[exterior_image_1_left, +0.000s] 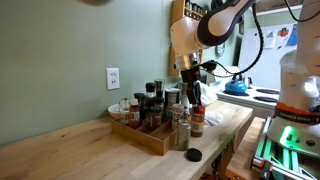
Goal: Put the orange lid on the bottle on the right and the black lid on the container on the left
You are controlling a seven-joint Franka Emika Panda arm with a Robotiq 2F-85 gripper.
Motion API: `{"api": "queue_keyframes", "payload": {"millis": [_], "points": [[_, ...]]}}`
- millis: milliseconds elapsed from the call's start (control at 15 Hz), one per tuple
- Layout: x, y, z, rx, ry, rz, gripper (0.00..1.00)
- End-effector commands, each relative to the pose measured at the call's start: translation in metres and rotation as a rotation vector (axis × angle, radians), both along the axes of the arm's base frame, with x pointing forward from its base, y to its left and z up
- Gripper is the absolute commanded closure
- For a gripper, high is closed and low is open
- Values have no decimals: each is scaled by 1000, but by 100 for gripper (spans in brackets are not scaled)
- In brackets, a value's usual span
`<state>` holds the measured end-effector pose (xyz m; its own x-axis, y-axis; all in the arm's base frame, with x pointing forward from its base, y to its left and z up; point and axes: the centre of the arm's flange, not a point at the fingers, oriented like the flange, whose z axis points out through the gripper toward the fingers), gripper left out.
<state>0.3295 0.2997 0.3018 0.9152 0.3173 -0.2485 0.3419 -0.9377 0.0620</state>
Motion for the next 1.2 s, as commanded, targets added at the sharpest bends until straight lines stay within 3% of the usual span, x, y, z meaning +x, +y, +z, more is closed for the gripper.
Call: {"api": "queue_keyframes", "payload": {"millis": [0,67,200,533,867,1067,1133], "points": [[1,-4,-16,-12,26,-15,15],[0,-5,-14,-10,22,-16,13],[-1,-6,-10,-9,12,-20,0],[-10,-6,22,25,-40,-44,0],[-34,6,54,152,-36,-223,0],[-55,16,62,134,-47,-311,0],[-28,17,57,143,-31,-256,0]]}}
